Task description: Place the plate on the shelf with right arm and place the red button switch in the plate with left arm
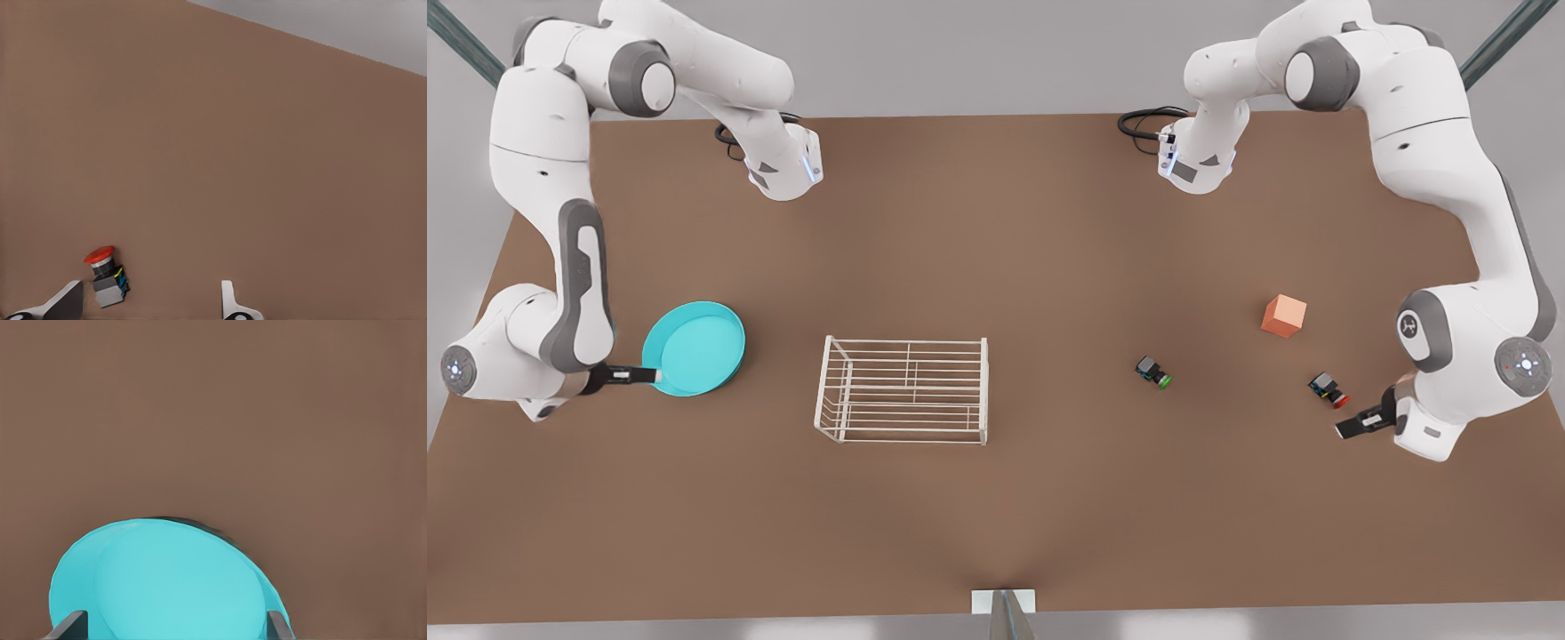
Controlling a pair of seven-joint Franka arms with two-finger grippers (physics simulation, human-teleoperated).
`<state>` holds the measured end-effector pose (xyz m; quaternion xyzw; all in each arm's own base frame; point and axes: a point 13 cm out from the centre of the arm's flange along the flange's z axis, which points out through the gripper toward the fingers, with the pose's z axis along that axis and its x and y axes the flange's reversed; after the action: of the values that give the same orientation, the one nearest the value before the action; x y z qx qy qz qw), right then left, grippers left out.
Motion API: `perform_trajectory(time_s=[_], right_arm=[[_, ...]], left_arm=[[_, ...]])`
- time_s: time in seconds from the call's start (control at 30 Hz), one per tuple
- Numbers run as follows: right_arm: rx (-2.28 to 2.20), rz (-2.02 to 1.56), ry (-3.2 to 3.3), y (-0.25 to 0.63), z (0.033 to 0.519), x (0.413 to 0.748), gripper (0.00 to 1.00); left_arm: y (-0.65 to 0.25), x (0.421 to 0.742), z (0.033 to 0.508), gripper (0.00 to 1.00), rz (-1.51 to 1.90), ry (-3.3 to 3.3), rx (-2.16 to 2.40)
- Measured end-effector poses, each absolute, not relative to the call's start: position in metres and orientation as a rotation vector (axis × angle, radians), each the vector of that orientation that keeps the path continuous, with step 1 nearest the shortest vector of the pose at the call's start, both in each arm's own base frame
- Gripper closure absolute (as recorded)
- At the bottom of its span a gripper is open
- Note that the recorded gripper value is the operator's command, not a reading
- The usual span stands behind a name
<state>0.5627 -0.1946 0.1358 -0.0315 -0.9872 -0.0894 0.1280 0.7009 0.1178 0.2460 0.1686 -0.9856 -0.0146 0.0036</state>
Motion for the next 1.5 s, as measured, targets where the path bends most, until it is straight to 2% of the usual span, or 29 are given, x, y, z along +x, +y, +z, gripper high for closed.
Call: perform_trajectory(time_s=[0.03,0.13,0.2,0.27,0.43,0.63,0.67,0.73,0.77,0.87,1.0,1.03,1.07,1.1,1.3,1.5], right_arm=[[-0.094,-0.286,-2.878,-0.209,0.131,0.551,0.0],[-0.037,-0.368,-2.889,-0.198,0.124,0.488,0.0],[0.042,-0.367,-2.916,-0.192,0.112,0.477,0.0],[0.146,-0.332,-2.933,-0.189,0.09,0.478,0.0],[0.324,-0.248,-3.016,-0.212,0.083,0.493,0.0],[0.346,-0.308,-3.035,-0.227,0.062,0.483,0.0],[0.338,-0.331,-3.04,-0.227,0.062,0.482,0.04],[0.342,-0.367,-3.046,-0.225,0.063,0.482,0.45],[0.35,-0.38,-3.051,-0.223,0.066,0.483,0.49],[0.392,-0.412,-3.041,-0.215,0.063,0.484,0.56],[0.438,-0.431,-3.018,-0.208,0.053,0.483,0.57],[0.446,-0.434,-3.014,-0.208,0.051,0.482,0.64],[0.454,-0.436,-3.013,-0.207,0.051,0.482,0.76],[0.463,-0.438,-3.014,-0.207,0.052,0.483,0.77],[0.567,-0.42,-3.039,-0.197,0.077,0.501,0.78],[0.716,-0.382,-3.085,-0.185,0.151,0.523,0.78]], left_arm=[[0.134,0.695,0.241,0.0,-0.063,-3.071,0.575],[0.164,0.658,0.224,0.0,-0.088,-2.994,0.683],[0.16,0.611,0.195,0.0,-0.089,-2.928,0.703],[0.154,0.585,0.18,0.0,-0.089,-2.917,0.723],[0.153,0.588,0.161,0.0,-0.089,-2.962,0.782],[0.166,0.589,0.12,0.0,-0.086,-2.967,0.864],[0.169,0.586,0.115,0.0,-0.085,-2.962,0.88],[0.173,0.583,0.106,0.0,-0.083,-2.957,0.901],[0.173,0.583,0.102,0.0,-0.083,-2.955,0.908],[0.172,0.58,0.088,0.0,-0.081,-2.95,0.92],[0.173,0.579,0.075,0.0,-0.079,-2.948,0.935],[0.172,0.579,0.071,0.0,-0.079,-2.946,0.937],[0.173,0.579,0.068,0.0,-0.079,-2.947,0.94],[0.173,0.58,0.067,0.0,-0.079,-2.95,0.945],[0.18,0.586,0.069,0.0,-0.077,-2.966,0.973],[0.184,0.581,0.049,0.0,-0.076,-2.951,0.983]])
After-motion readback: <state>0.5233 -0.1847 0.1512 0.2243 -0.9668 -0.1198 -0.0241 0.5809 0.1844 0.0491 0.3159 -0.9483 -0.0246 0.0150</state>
